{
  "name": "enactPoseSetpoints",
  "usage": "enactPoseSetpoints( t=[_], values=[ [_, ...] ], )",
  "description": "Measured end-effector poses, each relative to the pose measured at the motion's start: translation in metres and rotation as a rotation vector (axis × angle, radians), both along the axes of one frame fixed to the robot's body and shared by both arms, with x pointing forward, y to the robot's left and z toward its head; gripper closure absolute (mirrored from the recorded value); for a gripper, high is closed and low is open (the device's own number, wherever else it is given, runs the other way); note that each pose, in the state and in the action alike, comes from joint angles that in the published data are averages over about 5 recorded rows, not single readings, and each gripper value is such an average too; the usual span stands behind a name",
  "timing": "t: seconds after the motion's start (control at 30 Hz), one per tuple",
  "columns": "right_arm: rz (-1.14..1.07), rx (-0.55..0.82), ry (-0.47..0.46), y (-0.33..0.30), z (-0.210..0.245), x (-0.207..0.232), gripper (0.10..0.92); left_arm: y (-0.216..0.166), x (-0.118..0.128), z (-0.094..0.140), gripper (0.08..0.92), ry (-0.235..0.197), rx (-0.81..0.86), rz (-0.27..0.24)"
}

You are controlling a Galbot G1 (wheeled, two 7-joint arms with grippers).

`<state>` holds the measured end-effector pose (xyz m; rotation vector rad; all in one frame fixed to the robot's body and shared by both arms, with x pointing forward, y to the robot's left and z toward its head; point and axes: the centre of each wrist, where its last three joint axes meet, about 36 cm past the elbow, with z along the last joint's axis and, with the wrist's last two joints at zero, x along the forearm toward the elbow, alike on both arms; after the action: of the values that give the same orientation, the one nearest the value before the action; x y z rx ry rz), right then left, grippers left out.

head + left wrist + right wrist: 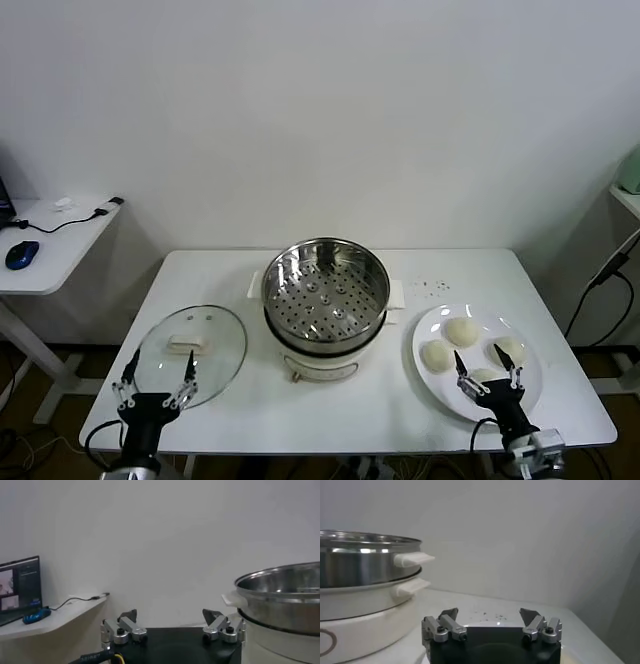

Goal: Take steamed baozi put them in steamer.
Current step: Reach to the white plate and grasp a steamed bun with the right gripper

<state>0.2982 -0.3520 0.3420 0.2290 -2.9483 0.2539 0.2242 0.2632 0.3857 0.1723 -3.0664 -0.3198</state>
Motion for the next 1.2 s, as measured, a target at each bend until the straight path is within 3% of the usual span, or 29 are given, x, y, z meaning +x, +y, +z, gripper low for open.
enactPoseSetpoints(
  t=[0.27, 0.57, 0.83, 1.2],
  values=[
    [0.210, -0.193, 0.123, -0.040, 0.032, 0.042, 0.200, -0.005, 0.000, 0.001, 0.177, -0.002, 0.012, -0.005],
    [0.542, -0.533, 0.333, -0.092, 0.090, 0.133, 0.200, -0.012, 0.002, 0.004, 0.177, -0.018, 0.020, -0.006],
    [0.764, -0.781, 0.530, -0.112, 0.132, 0.210, 0.200, -0.013, 0.000, 0.001, 0.177, -0.008, 0.022, -0.008],
    [0.918, -0.951, 0.760, -0.101, 0.155, 0.294, 0.200, -0.009, -0.002, -0.006, 0.177, 0.012, 0.027, 0.003]
  ],
)
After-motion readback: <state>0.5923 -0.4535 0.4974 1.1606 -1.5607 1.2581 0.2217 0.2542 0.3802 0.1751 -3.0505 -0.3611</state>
